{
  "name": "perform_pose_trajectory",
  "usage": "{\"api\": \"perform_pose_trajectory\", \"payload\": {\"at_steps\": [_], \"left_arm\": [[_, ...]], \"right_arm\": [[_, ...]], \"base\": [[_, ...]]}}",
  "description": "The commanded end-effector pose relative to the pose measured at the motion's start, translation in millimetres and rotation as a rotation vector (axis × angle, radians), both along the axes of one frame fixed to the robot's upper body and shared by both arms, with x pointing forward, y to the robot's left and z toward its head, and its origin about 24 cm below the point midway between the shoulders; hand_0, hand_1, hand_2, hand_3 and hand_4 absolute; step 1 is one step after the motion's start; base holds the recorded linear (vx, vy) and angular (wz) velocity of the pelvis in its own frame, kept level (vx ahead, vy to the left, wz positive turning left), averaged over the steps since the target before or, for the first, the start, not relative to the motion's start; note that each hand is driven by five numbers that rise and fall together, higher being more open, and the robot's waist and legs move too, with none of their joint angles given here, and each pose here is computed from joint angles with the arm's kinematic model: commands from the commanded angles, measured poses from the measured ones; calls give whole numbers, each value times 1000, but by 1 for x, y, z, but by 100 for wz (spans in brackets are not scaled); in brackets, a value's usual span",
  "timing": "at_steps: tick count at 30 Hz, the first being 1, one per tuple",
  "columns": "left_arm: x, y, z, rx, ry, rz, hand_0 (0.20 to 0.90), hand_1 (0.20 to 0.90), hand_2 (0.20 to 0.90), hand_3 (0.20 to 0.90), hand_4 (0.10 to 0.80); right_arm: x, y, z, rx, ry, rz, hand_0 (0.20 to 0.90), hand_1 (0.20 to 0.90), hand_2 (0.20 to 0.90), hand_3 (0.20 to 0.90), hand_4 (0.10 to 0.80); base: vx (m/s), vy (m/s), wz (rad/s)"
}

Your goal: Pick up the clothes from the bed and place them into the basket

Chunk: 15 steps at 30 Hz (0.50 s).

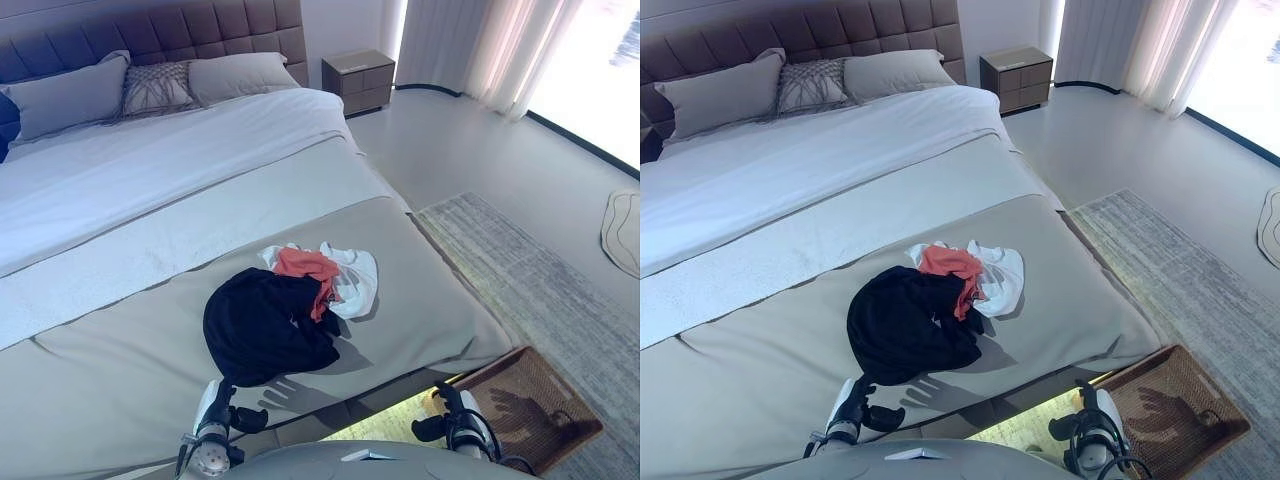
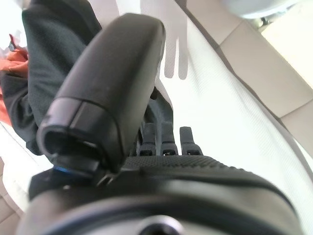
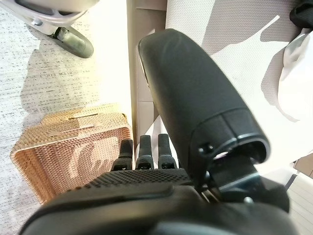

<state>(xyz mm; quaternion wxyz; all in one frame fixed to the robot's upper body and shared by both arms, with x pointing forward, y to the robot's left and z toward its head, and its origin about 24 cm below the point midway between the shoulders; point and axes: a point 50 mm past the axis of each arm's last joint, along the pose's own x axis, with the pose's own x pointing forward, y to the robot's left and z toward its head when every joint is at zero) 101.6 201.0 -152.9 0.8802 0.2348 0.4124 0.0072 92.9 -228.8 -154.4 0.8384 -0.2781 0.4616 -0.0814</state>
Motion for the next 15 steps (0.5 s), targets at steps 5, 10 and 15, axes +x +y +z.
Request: {"api": "perform_pose_trajectory", "payload": {"at_steps": [5, 10, 15], "left_arm": [[43, -1, 16, -45, -155, -10, 900, 900, 900, 900, 800], [42, -2, 15, -44, -150, -14, 900, 900, 900, 900, 800], [40, -3, 14, -36, -148, -4, 900, 900, 900, 900, 800]], "right_arm": [[40, 8, 9, -16, -101, 32, 900, 900, 900, 900, 800], [41, 7, 12, -40, -150, 4, 900, 900, 900, 900, 800], [44, 9, 13, -54, -162, 24, 900, 900, 900, 900, 800]], "base": [[0, 0, 0], [0, 0, 0], [0, 0, 0]]}}
